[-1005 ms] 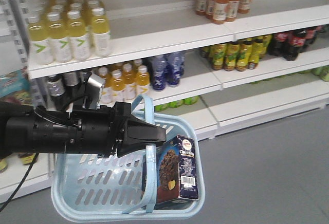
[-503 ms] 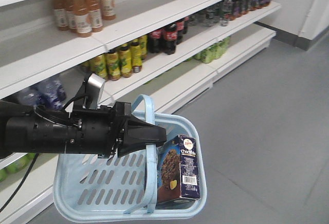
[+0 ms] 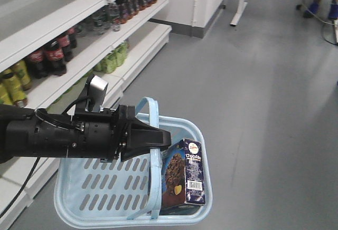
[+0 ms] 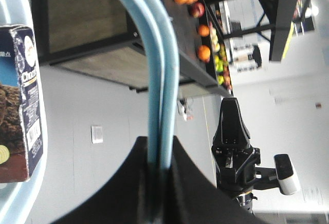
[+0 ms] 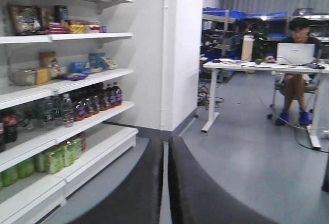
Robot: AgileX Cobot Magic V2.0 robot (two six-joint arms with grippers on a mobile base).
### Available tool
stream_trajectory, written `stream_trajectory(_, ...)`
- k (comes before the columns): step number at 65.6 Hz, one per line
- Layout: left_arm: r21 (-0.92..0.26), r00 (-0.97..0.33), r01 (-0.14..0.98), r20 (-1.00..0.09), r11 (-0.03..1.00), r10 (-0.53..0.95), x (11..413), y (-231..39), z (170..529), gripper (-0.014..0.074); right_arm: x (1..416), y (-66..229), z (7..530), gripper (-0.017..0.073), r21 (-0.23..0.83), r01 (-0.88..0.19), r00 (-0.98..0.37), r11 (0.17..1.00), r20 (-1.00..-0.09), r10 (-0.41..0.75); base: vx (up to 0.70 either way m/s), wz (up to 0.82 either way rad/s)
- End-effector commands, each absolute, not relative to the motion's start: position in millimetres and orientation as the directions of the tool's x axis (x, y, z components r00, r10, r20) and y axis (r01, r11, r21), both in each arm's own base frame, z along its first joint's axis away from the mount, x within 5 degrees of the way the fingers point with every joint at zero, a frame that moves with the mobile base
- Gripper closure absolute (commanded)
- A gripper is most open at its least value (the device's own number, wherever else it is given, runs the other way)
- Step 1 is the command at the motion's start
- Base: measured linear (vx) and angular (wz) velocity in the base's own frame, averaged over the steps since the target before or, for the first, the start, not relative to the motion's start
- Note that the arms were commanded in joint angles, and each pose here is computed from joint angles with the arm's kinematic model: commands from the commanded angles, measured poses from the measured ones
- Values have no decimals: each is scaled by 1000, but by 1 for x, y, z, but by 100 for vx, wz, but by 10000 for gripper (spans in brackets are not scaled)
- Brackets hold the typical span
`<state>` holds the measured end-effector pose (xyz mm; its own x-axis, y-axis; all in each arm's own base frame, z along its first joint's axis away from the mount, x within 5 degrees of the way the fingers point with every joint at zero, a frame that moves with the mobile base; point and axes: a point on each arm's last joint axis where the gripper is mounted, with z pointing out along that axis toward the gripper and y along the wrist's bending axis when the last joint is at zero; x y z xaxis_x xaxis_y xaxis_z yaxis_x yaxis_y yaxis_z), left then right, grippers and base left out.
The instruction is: Left arm holds basket, right arm returns cookies
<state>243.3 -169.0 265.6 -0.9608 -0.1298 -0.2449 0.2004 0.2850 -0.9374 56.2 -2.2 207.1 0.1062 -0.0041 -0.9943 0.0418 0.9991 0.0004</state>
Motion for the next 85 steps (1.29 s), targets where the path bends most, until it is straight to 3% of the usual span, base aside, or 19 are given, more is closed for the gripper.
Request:
stream_trajectory(1, -961, -952, 238, -259, 137, -164, 240, -172, 297, 596, 55, -1, 209, 565, -19, 36, 173, 999, -985, -25, 15, -73)
stream_trajectory(38, -961, -952, 238, -259, 138, -165, 240, -172, 297, 596, 55, -1, 209, 565, -19, 36, 173, 999, -985, -25, 11, -56)
stream_trajectory(85, -961, -952, 238, -259, 138, -165, 240, -172, 297, 596, 55, -1, 209, 565, -19, 36, 173, 999, -985, -25, 17, -18)
